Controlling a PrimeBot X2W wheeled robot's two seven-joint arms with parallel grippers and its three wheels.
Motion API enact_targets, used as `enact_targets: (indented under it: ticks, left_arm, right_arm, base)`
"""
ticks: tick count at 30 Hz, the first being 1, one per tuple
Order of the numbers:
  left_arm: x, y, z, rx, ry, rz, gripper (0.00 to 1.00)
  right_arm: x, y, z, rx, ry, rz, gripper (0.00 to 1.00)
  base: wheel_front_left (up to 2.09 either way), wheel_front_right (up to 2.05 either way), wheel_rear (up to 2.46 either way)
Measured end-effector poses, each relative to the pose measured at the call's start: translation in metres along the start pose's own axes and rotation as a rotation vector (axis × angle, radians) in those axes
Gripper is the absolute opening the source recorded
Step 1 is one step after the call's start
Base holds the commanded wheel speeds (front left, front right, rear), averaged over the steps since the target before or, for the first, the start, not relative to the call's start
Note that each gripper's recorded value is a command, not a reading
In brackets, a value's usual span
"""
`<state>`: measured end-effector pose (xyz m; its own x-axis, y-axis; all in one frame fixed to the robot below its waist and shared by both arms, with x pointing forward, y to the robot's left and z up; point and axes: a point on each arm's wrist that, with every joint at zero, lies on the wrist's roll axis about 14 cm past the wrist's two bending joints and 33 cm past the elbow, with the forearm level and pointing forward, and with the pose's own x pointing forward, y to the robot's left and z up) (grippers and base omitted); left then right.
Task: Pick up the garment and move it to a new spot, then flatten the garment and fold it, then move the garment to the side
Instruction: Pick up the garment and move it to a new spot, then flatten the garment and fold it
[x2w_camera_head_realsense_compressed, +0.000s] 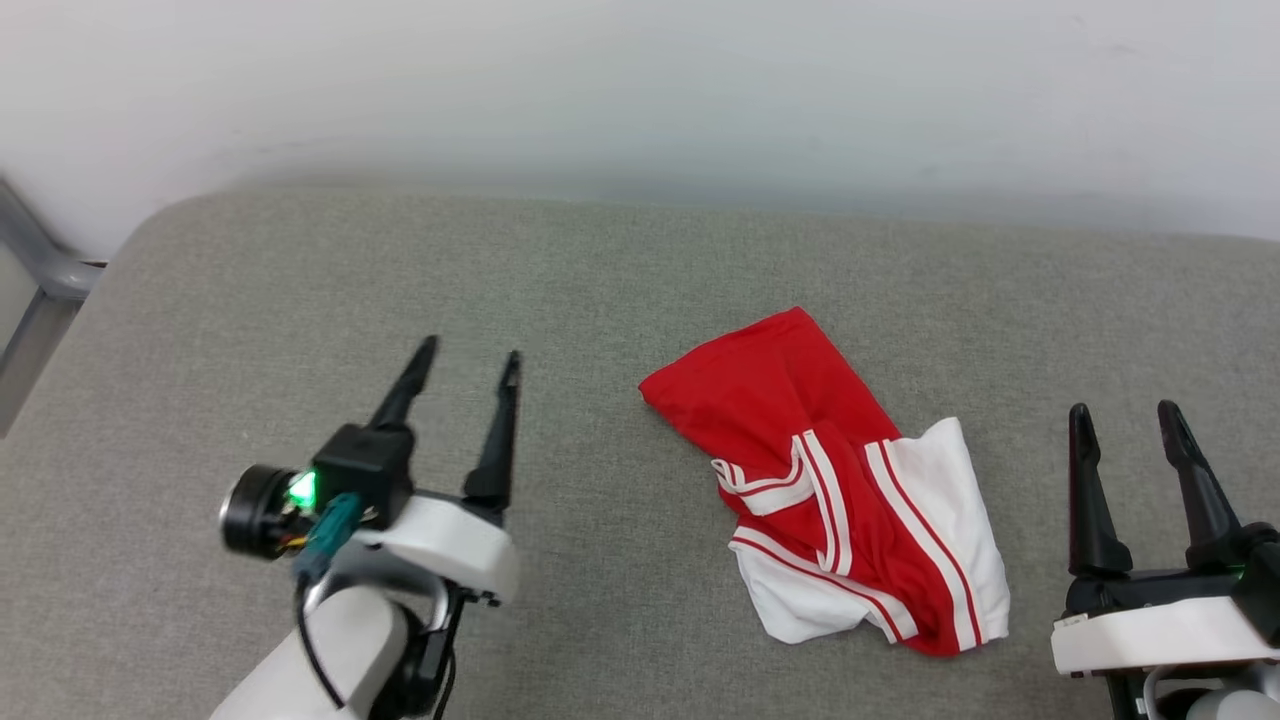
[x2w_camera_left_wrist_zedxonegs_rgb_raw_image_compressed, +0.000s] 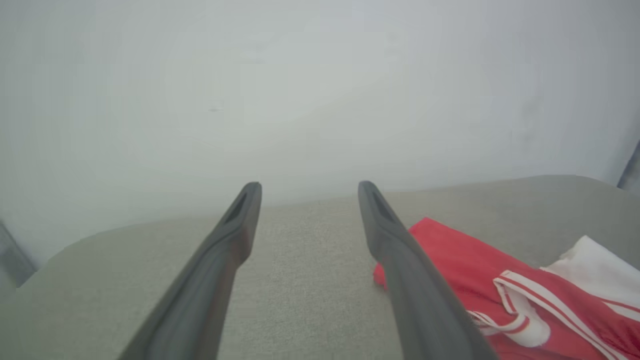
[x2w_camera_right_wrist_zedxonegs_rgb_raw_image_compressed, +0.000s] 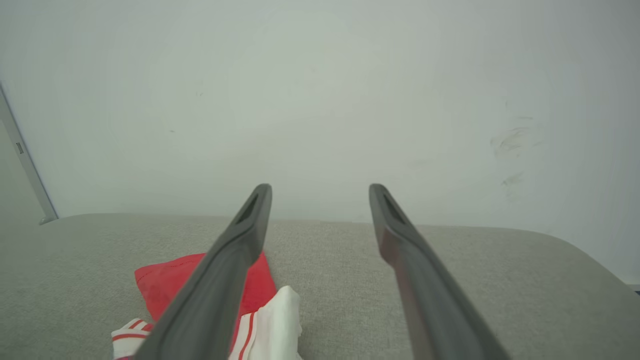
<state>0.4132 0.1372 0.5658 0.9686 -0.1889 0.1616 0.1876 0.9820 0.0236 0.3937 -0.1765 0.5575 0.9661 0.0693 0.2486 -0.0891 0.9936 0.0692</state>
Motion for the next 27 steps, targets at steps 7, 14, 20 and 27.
enact_targets:
  ticks: [7, 14, 20, 27]
  left_arm:
    - [-0.037, 0.042, 0.005, 0.009, -0.042, 0.205, 1.0]
    - [-0.061, 0.046, -0.01, -0.004, -0.018, 0.248, 1.0]
    - [-0.073, 0.042, -0.025, 0.006, 0.021, 0.248, 1.0]
    - [-0.079, 0.044, -0.028, 0.013, 0.025, 0.257, 1.0]
  right_arm:
    - [-0.003, 0.007, 0.0, 0.003, 0.004, 0.02, 1.0]
    - [-0.008, 0.008, -0.006, 0.003, 0.026, 0.021, 1.0]
    - [-0.015, 0.005, -0.013, 0.002, 0.054, 0.013, 1.0]
    - [-0.024, 0.003, -0.021, 0.0, 0.083, 0.005, 1.0]
  base:
    - [0.0, 0.0, 0.0]
    - [0.0, 0.0, 0.0]
    - [0.0, 0.0, 0.0]
    - [0.0, 0.0, 0.0]
